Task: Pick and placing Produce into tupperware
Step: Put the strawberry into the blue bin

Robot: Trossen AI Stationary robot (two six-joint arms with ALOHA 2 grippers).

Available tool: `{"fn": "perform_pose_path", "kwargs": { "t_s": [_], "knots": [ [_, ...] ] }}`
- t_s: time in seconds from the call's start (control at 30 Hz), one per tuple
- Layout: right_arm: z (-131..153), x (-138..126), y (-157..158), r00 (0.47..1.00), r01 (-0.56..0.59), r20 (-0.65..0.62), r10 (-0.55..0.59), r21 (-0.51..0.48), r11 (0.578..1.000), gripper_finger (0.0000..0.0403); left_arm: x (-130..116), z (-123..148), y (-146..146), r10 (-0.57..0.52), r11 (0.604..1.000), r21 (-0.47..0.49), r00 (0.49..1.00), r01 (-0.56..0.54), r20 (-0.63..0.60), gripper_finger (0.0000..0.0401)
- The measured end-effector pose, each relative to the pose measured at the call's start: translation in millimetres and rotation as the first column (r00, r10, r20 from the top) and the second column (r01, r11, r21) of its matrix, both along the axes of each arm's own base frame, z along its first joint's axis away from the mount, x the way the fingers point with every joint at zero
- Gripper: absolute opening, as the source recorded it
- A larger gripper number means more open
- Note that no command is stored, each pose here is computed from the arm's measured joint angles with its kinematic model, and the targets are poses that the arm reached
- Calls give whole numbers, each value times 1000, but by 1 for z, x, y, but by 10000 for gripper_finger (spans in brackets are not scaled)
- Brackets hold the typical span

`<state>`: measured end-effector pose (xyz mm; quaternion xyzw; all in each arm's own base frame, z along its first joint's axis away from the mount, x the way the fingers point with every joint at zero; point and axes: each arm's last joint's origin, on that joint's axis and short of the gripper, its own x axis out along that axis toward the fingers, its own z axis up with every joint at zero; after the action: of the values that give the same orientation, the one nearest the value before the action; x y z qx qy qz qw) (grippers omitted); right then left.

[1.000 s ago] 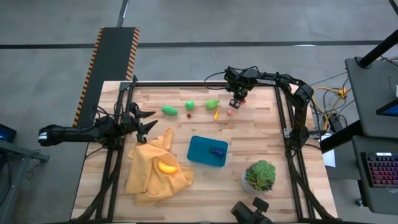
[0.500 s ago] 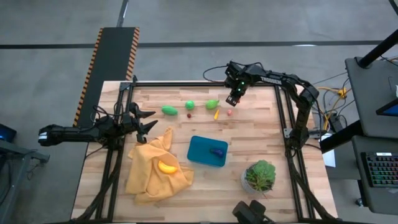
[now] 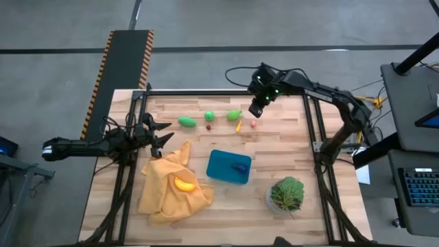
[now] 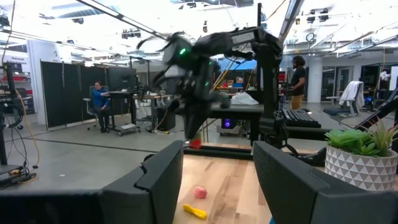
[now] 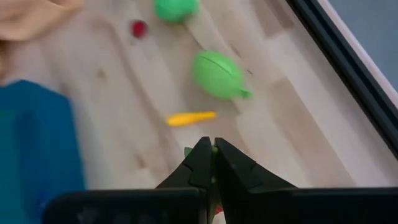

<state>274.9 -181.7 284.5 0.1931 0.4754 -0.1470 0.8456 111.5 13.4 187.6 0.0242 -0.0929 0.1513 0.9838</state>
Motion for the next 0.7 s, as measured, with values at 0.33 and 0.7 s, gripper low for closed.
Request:
{"fn": "perform_pose_path", "kwargs": {
  "t_s": [0.33, 0.7],
  "knots": [
    [46, 6, 72, 983, -103, 146, 113, -75, 992, 8, 0, 0, 0, 0, 1000, 0, 1000, 0, 0, 183],
    [51, 22, 138, 974, -161, 131, 184, -163, 973, 8, 0, 0, 0, 0, 1000, 0, 1000, 0, 0, 183]
  ]
}}
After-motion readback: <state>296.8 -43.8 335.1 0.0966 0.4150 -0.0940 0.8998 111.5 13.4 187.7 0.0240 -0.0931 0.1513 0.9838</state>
